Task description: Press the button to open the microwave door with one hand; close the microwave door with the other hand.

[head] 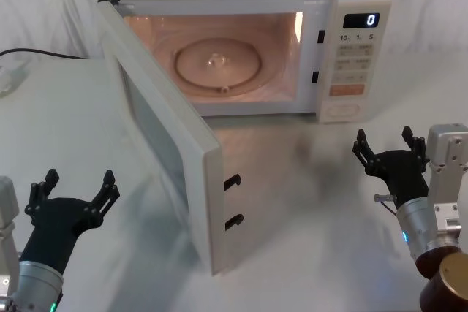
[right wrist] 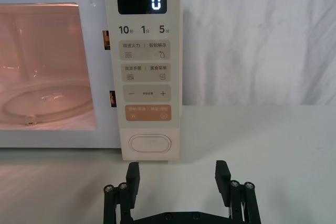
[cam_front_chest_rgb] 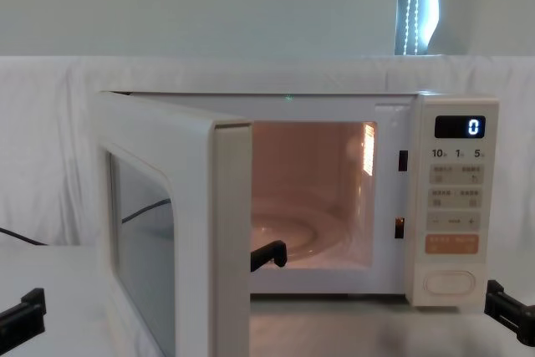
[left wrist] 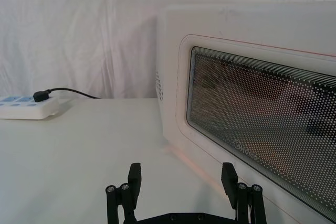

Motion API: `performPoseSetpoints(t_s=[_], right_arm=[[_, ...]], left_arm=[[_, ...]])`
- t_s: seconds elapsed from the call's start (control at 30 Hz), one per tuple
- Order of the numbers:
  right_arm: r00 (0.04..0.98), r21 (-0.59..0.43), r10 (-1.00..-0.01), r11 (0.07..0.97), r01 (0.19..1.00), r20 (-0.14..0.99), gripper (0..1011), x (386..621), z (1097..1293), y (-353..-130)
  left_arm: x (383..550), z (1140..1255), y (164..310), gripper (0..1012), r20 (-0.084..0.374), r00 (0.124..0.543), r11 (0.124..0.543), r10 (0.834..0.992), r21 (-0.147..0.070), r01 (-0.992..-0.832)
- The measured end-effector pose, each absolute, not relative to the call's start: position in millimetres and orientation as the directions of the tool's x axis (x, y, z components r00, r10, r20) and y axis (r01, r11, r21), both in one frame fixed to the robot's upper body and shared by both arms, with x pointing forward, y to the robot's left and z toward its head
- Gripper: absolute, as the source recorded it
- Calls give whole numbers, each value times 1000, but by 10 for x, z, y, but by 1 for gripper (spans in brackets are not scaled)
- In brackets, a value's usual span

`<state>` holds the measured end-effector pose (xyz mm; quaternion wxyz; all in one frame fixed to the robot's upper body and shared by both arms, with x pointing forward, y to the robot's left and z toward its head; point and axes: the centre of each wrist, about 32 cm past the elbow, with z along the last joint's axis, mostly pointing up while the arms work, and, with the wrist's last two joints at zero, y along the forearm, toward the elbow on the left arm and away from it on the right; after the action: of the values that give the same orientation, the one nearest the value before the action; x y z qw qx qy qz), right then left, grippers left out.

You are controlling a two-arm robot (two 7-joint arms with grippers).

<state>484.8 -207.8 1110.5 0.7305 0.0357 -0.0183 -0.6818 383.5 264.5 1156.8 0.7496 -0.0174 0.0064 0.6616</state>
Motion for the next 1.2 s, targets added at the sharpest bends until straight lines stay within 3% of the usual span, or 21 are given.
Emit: performPoseSetpoints(t_s=[0.13,0.8,1.03,1.2], right_arm=[[70,77,-997,68,995,-22,1001,4848,11105,-2078],[70,77,-997,68,995,-22,1002,4848,11104,-2078],[70,77,-997,68,995,-22,1002,4847,11104,-2078],[70,77,-997,68,995,-22,1002,4848,11104,-2078]], left_arm=[[3835,11568,2645,1001,-33,124,124,992,-17,-992],[3835,11568,2645,1001,-33,124,124,992,-18,-992],[3835,11568,2645,872,-33,125,124,992,-17,-992],[3835,11568,2646,713,-33,124,124,992,-18,-992]])
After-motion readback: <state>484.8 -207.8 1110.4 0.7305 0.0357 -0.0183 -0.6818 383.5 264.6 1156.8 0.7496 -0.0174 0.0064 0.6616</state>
